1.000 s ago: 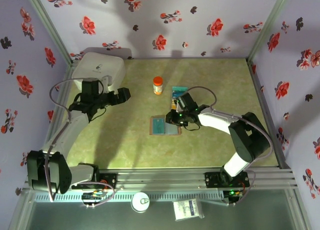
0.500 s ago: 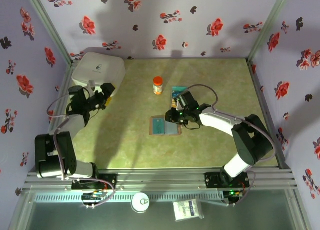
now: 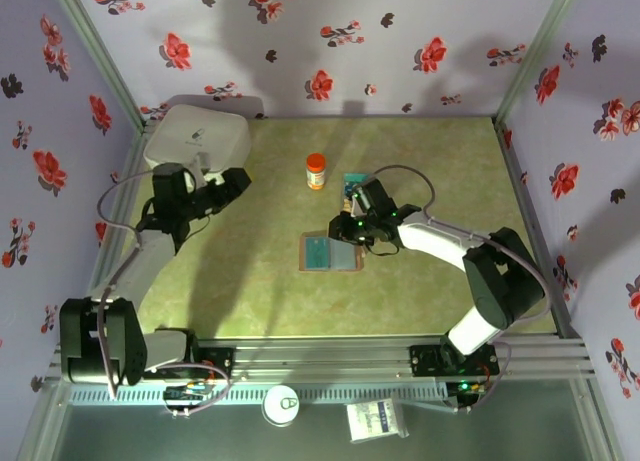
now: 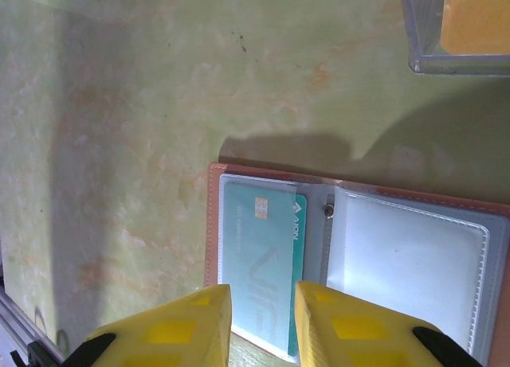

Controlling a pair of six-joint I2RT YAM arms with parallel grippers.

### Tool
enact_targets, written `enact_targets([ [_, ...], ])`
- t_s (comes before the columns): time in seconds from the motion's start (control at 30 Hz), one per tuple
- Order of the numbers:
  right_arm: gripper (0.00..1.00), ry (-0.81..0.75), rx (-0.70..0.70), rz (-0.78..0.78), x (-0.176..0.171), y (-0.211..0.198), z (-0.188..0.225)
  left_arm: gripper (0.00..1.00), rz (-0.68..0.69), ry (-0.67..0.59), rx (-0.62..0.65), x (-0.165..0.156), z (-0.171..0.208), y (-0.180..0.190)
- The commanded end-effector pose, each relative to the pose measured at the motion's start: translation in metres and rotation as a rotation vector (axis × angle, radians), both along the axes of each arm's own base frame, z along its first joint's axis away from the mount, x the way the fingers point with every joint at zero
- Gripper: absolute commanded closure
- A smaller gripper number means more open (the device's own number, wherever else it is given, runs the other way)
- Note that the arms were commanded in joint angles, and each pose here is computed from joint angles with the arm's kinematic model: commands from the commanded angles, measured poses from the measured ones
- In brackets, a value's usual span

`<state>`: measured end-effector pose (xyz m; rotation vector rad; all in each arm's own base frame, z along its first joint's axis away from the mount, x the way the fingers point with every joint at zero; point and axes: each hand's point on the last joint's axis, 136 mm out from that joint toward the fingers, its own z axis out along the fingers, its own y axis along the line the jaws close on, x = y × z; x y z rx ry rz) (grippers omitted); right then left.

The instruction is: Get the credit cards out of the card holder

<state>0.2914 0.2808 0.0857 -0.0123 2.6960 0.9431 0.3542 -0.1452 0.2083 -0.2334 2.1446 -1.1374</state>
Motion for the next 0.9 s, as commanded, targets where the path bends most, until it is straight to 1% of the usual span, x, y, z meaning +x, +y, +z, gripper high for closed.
enact_targets([
  [0.0, 0.73, 0.010, 0.025, 0.000, 0.003, 0.010, 0.003, 0.12, -0.081, 0.026, 0.124, -0.020, -0.020, -0.018],
  [0.17, 0.73, 0.038, 0.030, 0.004, -0.003, 0.021, -0.005, 0.17, -0.165, 0.090, 0.159, -0.039, -0.045, -0.058],
  [0.3, 0.73, 0.063, 0.024, -0.018, -0.004, 0.026, -0.012, 0.23, -0.205, 0.132, 0.119, -0.050, -0.063, -0.085],
  [0.4, 0.73, 0.079, 0.022, -0.035, -0.005, 0.028, -0.018, 0.37, -0.196, 0.208, 0.078, -0.054, -0.087, -0.096],
  [0.47, 0.73, 0.086, 0.020, -0.035, -0.006, 0.030, -0.021, 0.48, -0.243, 0.255, 0.072, -0.060, -0.099, -0.113],
  [0.53, 0.73, 0.091, 0.015, -0.034, -0.007, 0.030, -0.023, 0.55, -0.295, 0.284, 0.101, -0.069, -0.108, -0.130],
  [0.63, 0.73, 0.097, 0.010, -0.029, -0.009, 0.030, -0.025, 0.65, -0.313, 0.337, 0.156, -0.078, -0.128, -0.141],
  [0.77, 0.73, 0.104, -0.008, -0.021, -0.012, 0.027, -0.028, 0.79, -0.300, 0.408, 0.173, -0.083, -0.151, -0.142],
  [0.87, 0.74, 0.111, -0.012, -0.014, -0.013, 0.027, -0.031, 0.84, -0.293, 0.430, 0.178, -0.084, -0.158, -0.140],
])
